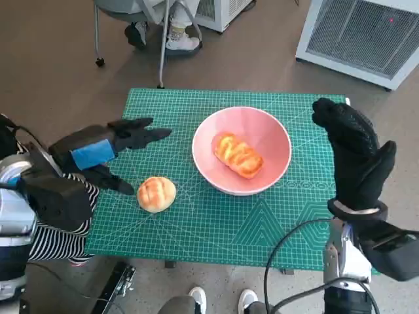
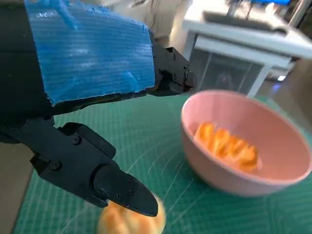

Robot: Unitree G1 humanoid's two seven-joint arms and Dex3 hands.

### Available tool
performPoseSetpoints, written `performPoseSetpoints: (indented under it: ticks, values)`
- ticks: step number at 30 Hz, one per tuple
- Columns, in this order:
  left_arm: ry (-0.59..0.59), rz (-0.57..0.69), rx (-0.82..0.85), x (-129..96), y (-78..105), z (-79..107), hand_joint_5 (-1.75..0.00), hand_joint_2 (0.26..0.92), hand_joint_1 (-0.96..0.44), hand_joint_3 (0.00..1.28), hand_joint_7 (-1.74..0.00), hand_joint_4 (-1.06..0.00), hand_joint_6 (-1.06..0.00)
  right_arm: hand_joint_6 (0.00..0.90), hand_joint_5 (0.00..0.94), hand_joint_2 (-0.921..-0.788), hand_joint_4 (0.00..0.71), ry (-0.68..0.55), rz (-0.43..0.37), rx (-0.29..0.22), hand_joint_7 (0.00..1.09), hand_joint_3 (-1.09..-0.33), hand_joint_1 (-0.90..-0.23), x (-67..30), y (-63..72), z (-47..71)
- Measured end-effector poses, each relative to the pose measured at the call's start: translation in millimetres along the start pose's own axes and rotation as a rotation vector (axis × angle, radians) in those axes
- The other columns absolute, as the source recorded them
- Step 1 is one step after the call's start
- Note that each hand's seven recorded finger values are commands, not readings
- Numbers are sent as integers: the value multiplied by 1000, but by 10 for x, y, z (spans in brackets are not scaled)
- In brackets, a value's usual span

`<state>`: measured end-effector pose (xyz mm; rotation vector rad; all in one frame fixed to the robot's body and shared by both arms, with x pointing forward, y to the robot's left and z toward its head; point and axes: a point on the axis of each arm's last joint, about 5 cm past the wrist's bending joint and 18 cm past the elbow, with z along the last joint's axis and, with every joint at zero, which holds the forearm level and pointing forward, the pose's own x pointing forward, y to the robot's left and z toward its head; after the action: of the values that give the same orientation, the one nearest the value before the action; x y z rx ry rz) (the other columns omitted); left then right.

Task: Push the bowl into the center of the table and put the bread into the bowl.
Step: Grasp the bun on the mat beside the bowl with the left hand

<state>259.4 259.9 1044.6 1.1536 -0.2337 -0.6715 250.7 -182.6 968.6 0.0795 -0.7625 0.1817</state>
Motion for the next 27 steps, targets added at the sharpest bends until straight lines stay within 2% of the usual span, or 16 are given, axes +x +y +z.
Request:
performPoseSetpoints:
  ticks: [17,27]
  values:
    - [39,-87,-21,124,-268,-3,0,744,-334,5,-5,-142,-288,119,0,-921,183,13,16,15,393,-726,-664,10,-9,-5]
    - [93,-149,-62,238,-496,-138,0,757,-300,7,-2,-143,-286,116,0,-921,181,8,15,21,393,-729,-665,3,-28,8]
